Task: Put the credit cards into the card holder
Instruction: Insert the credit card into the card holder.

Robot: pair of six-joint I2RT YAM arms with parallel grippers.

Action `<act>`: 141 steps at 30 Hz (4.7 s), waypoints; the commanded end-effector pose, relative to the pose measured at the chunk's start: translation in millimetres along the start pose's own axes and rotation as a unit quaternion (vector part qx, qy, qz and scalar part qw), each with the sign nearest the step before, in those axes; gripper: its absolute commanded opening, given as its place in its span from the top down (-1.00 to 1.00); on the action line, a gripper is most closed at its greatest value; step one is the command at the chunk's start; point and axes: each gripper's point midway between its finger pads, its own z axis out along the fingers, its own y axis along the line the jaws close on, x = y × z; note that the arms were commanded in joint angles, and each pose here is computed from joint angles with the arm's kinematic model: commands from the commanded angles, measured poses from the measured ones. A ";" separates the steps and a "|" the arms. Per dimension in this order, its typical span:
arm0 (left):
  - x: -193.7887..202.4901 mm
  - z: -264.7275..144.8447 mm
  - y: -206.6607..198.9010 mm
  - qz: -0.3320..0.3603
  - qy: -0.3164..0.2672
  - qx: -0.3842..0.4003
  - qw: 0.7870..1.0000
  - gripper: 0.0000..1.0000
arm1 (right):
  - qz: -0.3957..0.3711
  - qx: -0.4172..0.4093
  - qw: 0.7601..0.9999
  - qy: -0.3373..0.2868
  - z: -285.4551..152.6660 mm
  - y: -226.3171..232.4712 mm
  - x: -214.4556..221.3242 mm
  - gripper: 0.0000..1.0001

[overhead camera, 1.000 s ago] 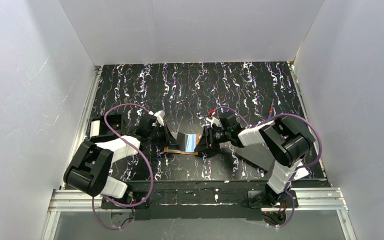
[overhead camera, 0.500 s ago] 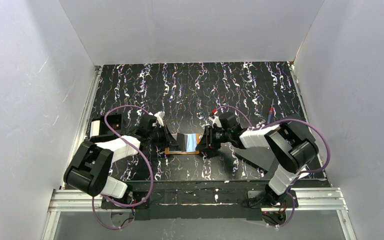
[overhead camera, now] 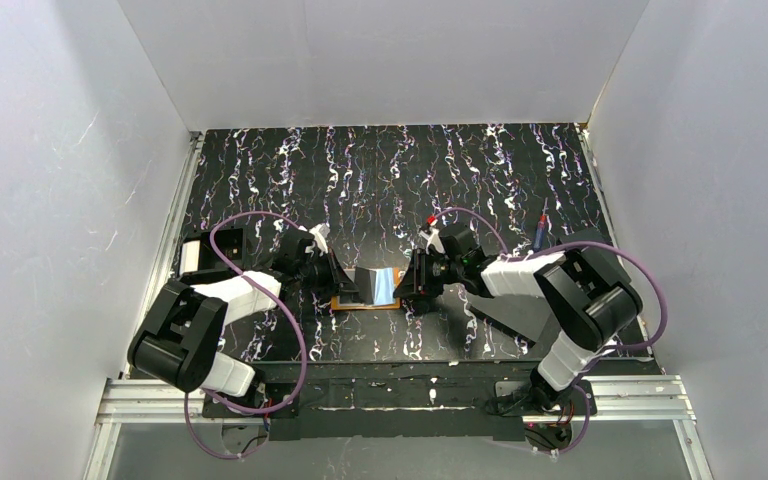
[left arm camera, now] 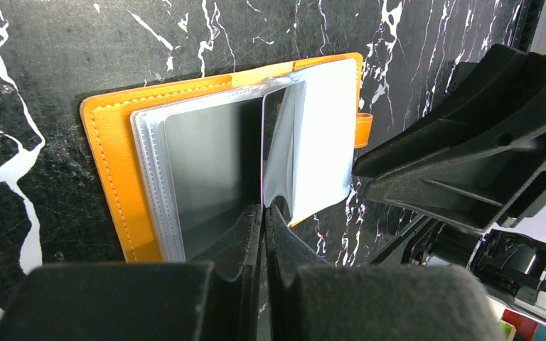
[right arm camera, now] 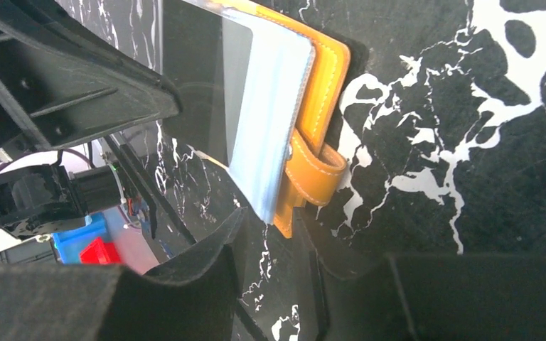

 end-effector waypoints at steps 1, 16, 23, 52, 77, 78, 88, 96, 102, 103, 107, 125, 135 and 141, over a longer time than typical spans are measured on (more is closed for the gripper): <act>20.2 -0.5 13.4 -0.010 0.033 -0.021 0.999 1.00 | -0.010 -0.013 1.000 0.000 10.3 2.7 -5.1 0.27; 21.4 -1.0 13.3 -0.012 0.034 -0.020 0.999 1.00 | -0.035 -0.006 0.999 -0.014 -5.2 16.3 -11.6 0.24; 21.3 -0.2 12.9 -0.013 0.035 -0.019 0.999 1.00 | -0.023 -0.024 0.999 -0.006 2.9 19.5 -11.0 0.25; 8.8 -11.6 15.2 -0.033 0.015 -0.002 0.999 1.00 | -0.004 0.001 1.000 0.031 28.2 -10.4 8.5 0.97; 1.6 3.3 13.4 0.012 -0.023 0.023 0.999 1.00 | 0.000 -0.023 0.999 0.035 29.6 -2.5 10.2 0.97; 2.6 3.9 13.1 0.007 -0.022 0.025 0.999 1.00 | 0.000 -0.023 0.999 0.036 29.7 -2.3 10.4 0.97; 23.3 3.2 1.5 -0.061 0.017 0.056 0.996 1.00 | 0.002 -0.025 0.999 0.035 29.7 -2.3 10.8 0.97; 18.0 -1.4 -12.5 -0.071 0.033 0.046 0.996 0.19 | 0.001 -0.026 0.999 0.035 28.2 -0.9 11.6 0.97; 6.9 -25.4 12.7 -0.011 0.072 -0.113 0.991 0.15 | -0.004 -0.023 0.999 0.036 27.7 -2.0 11.5 0.97; 5.8 -18.7 9.2 -0.007 0.077 -0.109 0.991 0.43 | -0.004 -0.022 0.999 0.037 27.3 -2.2 12.1 0.97; 12.0 -1.4 7.1 -0.004 0.092 -0.103 0.990 0.49 | -0.004 -0.022 0.999 0.037 27.6 -1.8 10.8 0.97; 13.5 44.7 -34.8 0.028 0.096 -0.024 0.995 0.31 | -0.011 -0.019 0.999 0.040 27.1 -2.0 10.7 0.97; 20.1 35.5 -80.1 0.031 0.106 0.074 0.991 0.23 | -0.027 -0.006 0.999 0.040 23.7 -2.7 8.4 0.97; 27.8 32.0 -91.5 0.001 0.118 0.116 0.986 0.16 | -0.045 0.008 0.998 0.041 17.0 -2.3 6.3 0.95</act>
